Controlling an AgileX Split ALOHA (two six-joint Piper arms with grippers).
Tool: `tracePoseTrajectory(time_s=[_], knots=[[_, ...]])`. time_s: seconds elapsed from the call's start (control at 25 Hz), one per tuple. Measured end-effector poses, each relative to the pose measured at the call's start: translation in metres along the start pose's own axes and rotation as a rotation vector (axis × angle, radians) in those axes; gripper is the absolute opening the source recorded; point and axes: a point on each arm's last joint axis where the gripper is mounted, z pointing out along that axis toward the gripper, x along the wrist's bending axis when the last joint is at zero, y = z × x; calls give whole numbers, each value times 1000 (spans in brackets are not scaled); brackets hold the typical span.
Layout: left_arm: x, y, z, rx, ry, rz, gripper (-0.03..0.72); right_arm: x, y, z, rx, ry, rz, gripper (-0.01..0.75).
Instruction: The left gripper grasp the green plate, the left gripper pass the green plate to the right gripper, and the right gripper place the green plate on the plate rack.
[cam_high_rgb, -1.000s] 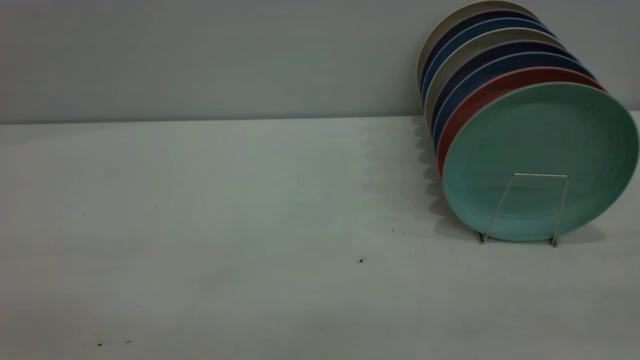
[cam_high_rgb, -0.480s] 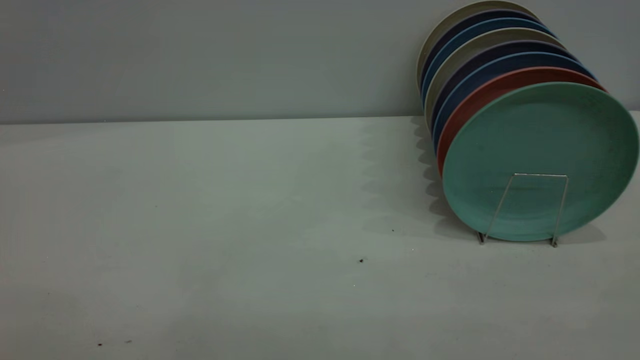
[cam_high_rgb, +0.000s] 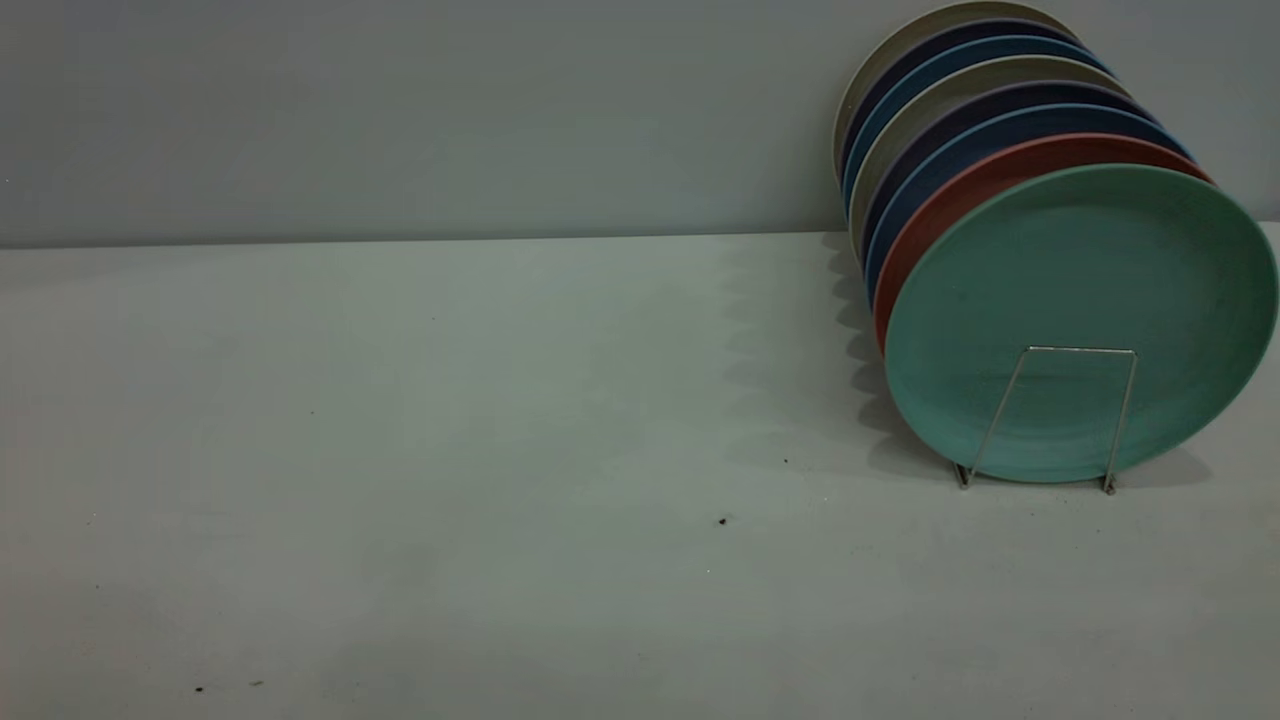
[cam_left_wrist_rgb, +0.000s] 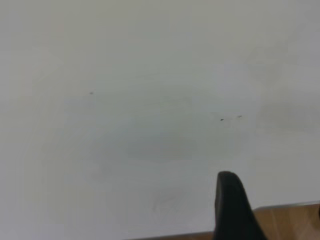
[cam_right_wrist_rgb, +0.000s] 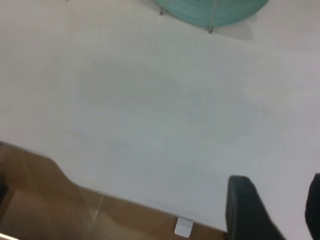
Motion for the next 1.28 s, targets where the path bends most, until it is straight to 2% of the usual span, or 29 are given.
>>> tracePoseTrajectory(time_s=[0.6,1.28], knots=[[-5,1,0,-10,-50,52,446,0,0,0,0,0,0,311],[-5,1,0,-11,-56,56,446,0,0,0,0,0,4,311]])
